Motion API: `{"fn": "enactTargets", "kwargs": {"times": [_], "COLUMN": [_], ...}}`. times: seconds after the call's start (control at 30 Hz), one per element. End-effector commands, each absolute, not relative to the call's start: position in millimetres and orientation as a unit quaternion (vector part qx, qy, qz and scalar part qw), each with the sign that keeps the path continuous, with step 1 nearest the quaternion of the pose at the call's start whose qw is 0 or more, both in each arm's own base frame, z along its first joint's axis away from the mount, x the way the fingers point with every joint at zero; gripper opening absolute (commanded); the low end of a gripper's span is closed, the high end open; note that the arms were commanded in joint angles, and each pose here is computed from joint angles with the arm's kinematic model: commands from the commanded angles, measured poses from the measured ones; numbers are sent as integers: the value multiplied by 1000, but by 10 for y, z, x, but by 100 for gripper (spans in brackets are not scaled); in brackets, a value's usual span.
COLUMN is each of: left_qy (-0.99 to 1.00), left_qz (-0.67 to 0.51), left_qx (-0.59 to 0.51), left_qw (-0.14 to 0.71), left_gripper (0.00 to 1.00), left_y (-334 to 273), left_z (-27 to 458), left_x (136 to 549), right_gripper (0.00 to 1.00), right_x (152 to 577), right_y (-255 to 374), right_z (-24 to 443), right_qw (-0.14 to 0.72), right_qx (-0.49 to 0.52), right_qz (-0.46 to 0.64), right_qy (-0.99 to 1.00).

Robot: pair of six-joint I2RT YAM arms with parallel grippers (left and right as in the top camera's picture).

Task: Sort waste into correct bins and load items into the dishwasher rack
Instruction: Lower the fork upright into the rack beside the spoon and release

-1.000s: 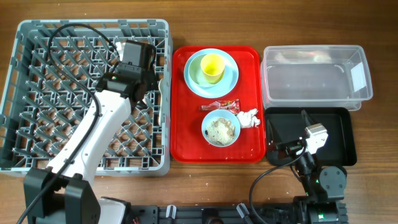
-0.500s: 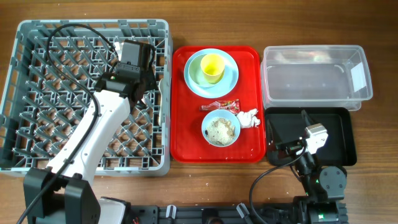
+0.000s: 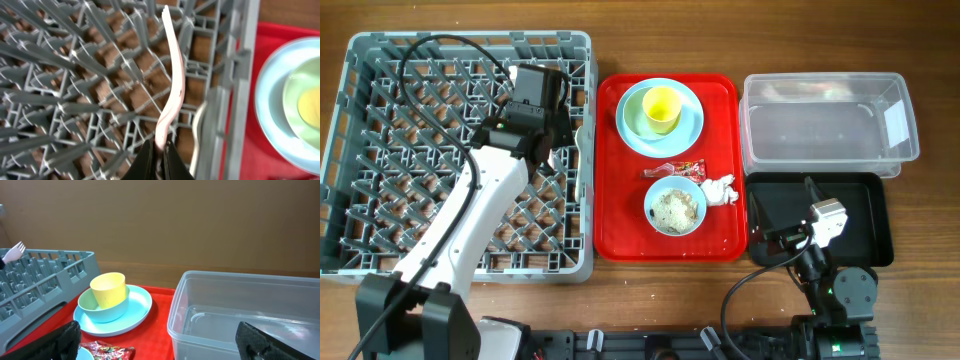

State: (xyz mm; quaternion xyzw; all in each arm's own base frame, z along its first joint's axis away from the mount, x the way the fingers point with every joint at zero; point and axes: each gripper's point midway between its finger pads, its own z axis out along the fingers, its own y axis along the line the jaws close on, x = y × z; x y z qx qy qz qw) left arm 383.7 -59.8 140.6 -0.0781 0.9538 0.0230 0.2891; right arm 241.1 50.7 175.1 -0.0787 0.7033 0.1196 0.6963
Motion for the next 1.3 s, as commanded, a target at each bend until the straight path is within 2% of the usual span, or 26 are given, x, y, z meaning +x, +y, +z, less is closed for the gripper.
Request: {"fn": "enactTargets", "kwargs": {"times": [0.0,0.43,0.7,0.87,0.97,1.03,1.13,1.27], "left_qy": [961,979,981,981,980,978,972,960], "left_qz": [-24,-18,-25,-24,-21,-24,-35,-119], "left_qx": [-53,-48,-46,-46,-47,-47,-50,-34], "left_qw": [271,200,185,186,194,203,228,252], "left_gripper": [4,4,6,29,37,38,34,33], "left_y": [-757,-780,-815,-809,-801,-809,-841,-1102], "left_z": [1448,978,892,894,911,958,1152,1511], "left_x": [3741,3605,3590,3594,3629,3661,3727,3698], "right_gripper": [100,100,100,100,100,100,100,100], "right_x": [2410,2410,2410,2410,2410,2410,2410,2410], "right_y": [526,526,526,526,526,526,526,526], "right_z": [1749,1749,1749,1749,1749,1749,1749,1749], "right_qw": [696,696,696,696,696,696,696,696], "right_qx": [-83,-83,-83,-83,-83,-83,-83,-83], "right_qz": [121,122,121,121,121,121,122,121], "right_qy": [703,703,703,703,703,703,703,703]}}
